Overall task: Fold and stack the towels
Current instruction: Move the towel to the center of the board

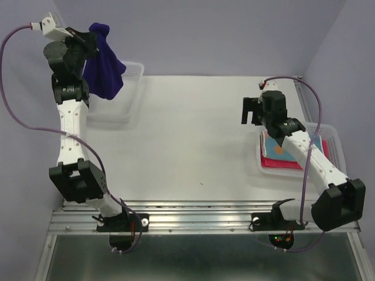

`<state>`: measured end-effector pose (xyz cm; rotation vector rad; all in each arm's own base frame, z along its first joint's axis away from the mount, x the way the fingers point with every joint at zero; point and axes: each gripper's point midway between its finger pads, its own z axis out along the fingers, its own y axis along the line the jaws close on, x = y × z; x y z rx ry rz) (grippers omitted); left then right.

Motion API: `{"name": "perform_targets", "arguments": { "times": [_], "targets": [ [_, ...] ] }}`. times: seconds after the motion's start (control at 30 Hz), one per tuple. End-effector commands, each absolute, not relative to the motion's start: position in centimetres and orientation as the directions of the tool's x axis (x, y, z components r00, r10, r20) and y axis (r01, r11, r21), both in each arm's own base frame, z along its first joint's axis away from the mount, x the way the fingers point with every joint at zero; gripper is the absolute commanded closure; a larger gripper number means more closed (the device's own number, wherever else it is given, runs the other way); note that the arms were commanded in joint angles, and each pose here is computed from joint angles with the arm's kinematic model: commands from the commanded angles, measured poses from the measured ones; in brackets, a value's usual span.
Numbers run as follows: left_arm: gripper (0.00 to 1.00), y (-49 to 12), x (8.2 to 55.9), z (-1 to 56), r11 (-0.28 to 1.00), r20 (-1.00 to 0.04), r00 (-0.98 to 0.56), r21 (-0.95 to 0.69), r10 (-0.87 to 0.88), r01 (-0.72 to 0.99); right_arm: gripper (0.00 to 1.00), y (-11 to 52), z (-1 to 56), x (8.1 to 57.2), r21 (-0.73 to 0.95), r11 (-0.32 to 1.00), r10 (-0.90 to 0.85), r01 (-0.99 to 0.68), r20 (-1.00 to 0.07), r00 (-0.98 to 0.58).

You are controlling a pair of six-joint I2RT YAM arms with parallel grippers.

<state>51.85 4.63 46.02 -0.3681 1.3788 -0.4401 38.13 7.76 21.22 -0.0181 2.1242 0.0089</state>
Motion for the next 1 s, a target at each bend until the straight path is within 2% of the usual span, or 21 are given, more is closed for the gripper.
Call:
{"name": "perform_targets", "arguments": {
  "times": [0.0,0.2,0.33,0.4,0.67,0.77,0.8,0.9,0.93,0.97],
  "targets": [
    [1.00,-1.7,45.9,52.3,0.830,-0.863,0.148,-0.397,-0.483,0.392,0.00,8.5,23.7,37.2,0.095,0.995,0.073,-0.028,-0.896,-0.438],
    [1.00,-12.2,36.8,56.7,0.707,-0.875,0.126,-0.285,-0.467,0.647,0.00,8.8,25.4,34.7,0.161,0.985,0.122,-0.068,-0.912,-0.393],
    [1.00,-14.9,33.3,57.0,0.696,-0.865,0.124,-0.297,-0.486,0.654,0.00,8.7,26.3,32.7,0.196,0.977,0.152,-0.086,-0.918,-0.367],
    [1.00,-16.2,32.8,55.1,0.697,-0.863,0.090,-0.335,-0.497,0.634,0.00,9.0,25.8,32.1,0.209,0.973,0.157,-0.099,-0.911,-0.381],
    [1.00,-21.3,38.0,45.1,0.713,-0.886,-0.152,-0.446,-0.438,0.541,0.00,9.0,24.5,30.6,0.226,0.969,0.163,-0.101,-0.890,-0.427],
    [1.00,-23.6,41.1,41.2,0.787,-0.910,-0.190,-0.415,-0.369,0.457,0.00,8.7,23.6,30.6,0.214,0.973,0.155,-0.085,-0.882,-0.445],
    [1.00,-26.3,42.1,38.3,0.793,-0.915,-0.246,-0.400,-0.319,0.459,0.00,8.5,23.2,30.8,0.204,0.976,0.151,-0.071,-0.879,-0.453],
    [1.00,-29.9,44.0,36.3,0.797,-0.925,-0.286,-0.364,-0.249,0.482,0.00,8.1,22.7,31.2,0.190,0.981,0.148,-0.043,-0.873,-0.465],
    [0.90,-30.9,46.3,33.6,0.828,-0.909,-0.359,-0.363,-0.213,0.427,0.00,8.3,22.4,31.4,0.189,0.981,0.148,-0.040,-0.867,-0.475],
    [0.61,-31.3,47.5,32.2,0.849,-0.898,-0.396,-0.354,-0.191,0.393,0.00,8.2,22.0,31.6,0.183,0.982,0.143,-0.036,-0.863,-0.484]
  ]
}}
